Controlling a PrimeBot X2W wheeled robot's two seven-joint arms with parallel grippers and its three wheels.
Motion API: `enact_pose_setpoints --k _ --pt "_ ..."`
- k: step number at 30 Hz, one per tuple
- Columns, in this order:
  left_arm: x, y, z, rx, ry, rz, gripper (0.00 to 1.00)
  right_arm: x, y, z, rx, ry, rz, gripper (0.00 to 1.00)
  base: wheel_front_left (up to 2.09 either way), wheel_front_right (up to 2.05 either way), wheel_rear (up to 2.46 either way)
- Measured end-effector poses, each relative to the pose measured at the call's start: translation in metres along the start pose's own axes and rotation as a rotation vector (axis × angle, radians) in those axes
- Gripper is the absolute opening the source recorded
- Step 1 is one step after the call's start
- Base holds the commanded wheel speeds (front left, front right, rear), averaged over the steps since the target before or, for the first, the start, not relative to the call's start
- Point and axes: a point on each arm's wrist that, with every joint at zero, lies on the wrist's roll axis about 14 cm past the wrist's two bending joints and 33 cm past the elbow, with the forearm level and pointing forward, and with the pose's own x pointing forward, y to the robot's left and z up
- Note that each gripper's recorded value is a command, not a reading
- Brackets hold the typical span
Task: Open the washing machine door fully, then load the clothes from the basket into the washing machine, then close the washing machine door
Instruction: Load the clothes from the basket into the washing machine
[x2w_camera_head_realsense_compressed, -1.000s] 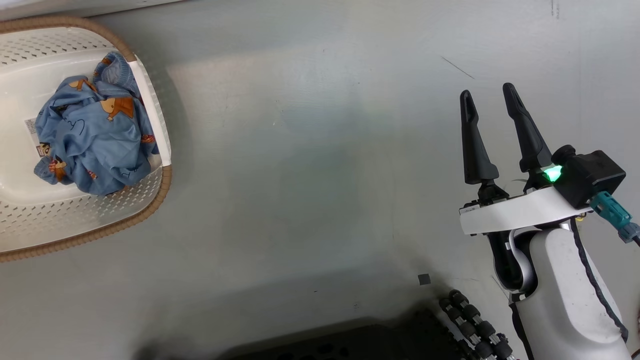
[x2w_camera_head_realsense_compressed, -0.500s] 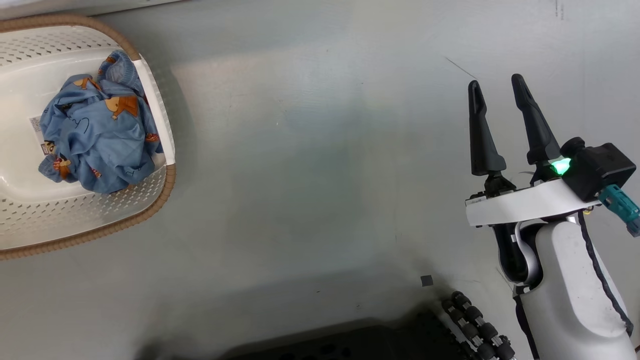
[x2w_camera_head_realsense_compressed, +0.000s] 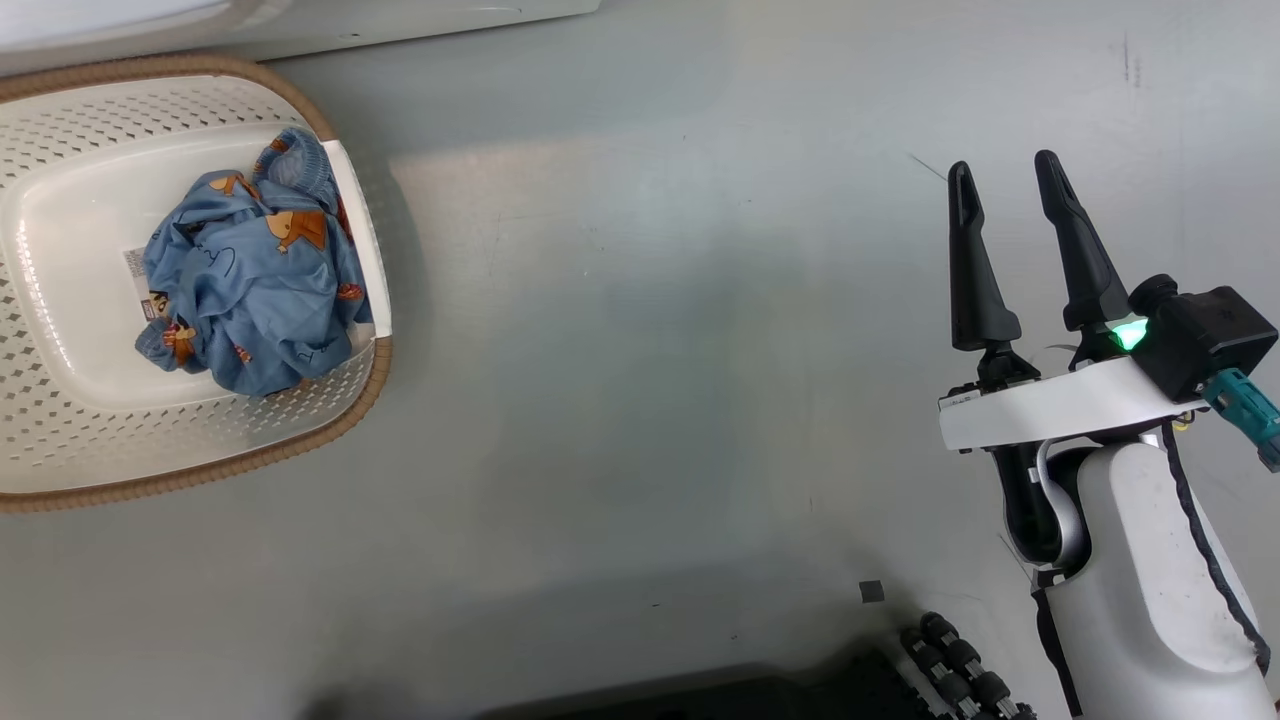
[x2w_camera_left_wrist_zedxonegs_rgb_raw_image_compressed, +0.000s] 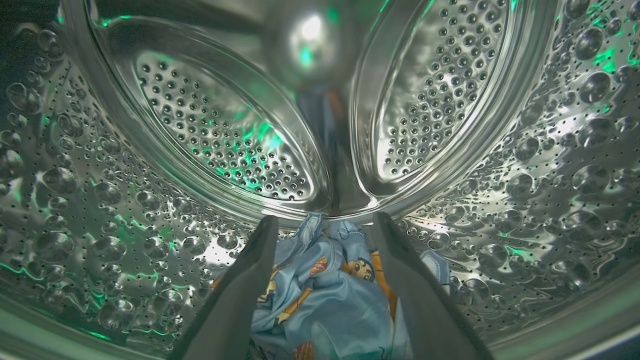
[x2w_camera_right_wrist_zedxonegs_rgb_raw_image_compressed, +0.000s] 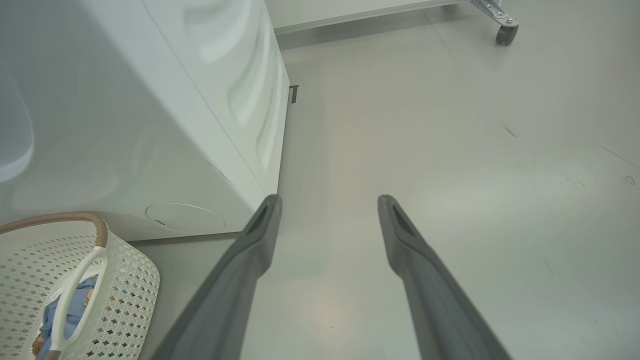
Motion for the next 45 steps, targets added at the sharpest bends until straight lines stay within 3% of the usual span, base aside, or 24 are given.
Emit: enact_pose_setpoints --k 16,28,33,45 --pt "-0.022 -0.001 0.021 -0.05 -0.021 0.02 1.0 0.0 0.009 0.029 -0.02 -0.071 0.021 1.0 0.0 0.0 0.0" --pt "-0.065 -0.006 0.017 -0.08 0.037 0.032 1.0 -0.006 0.021 0.061 -0.052 -0.144 0.047 1.0 0.0 0.0 0.0" --pt "-0.079 -0.007 0.055 -0.09 -0.049 0.038 1.0 -0.017 0.027 0.077 -0.063 -0.179 0.06 1.0 0.0 0.0 0.0" --pt "-0.134 0.006 0.095 -0.104 -0.13 0.093 1.0 -0.041 0.043 0.103 -0.078 -0.238 0.09 1.0 0.0 0.0 0.0"
